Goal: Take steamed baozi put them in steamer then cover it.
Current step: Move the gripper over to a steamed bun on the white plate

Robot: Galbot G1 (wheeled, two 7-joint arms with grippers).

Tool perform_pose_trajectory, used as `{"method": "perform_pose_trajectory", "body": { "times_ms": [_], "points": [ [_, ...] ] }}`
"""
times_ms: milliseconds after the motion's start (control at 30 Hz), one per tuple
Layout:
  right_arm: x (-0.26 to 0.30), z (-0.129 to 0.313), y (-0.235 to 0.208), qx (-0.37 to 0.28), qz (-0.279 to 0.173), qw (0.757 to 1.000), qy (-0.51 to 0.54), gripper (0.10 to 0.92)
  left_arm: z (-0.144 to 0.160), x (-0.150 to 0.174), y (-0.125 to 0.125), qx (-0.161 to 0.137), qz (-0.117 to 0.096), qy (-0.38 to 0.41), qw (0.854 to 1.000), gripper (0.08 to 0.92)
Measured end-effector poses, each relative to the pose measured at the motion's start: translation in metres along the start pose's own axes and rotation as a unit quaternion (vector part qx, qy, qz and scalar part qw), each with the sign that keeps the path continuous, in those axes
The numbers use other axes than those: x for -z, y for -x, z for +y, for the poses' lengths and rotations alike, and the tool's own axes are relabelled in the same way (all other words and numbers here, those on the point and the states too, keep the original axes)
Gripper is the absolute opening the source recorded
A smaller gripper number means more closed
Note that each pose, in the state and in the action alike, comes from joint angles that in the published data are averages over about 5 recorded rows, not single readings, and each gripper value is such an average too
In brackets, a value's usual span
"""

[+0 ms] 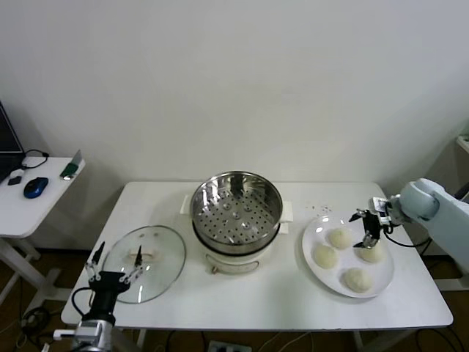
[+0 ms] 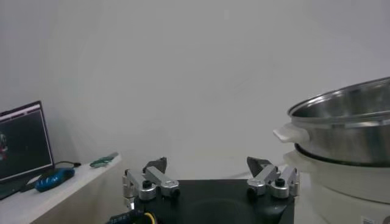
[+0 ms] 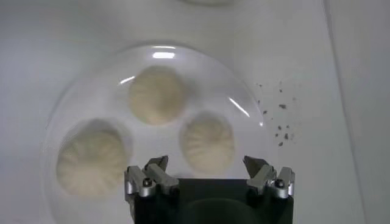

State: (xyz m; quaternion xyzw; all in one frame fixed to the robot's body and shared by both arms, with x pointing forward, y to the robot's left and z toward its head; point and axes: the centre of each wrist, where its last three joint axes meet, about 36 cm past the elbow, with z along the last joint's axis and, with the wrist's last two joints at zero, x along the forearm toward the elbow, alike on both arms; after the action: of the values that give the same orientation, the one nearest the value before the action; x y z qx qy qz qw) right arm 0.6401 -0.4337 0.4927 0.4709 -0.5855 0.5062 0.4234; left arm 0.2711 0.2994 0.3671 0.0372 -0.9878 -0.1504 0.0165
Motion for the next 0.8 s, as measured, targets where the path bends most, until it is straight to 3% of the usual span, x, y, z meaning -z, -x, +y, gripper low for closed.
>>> {"method": "perform_pose_trajectory", "body": {
  "times_ms": [800],
  "points": [
    [0.045, -0.032, 0.057, 0.054, 0.065, 0.995, -0.047, 0.823, 0.006, -0.001, -0.001, 0.007, 0.005, 0.003, 1.000, 0.823]
  ]
}}
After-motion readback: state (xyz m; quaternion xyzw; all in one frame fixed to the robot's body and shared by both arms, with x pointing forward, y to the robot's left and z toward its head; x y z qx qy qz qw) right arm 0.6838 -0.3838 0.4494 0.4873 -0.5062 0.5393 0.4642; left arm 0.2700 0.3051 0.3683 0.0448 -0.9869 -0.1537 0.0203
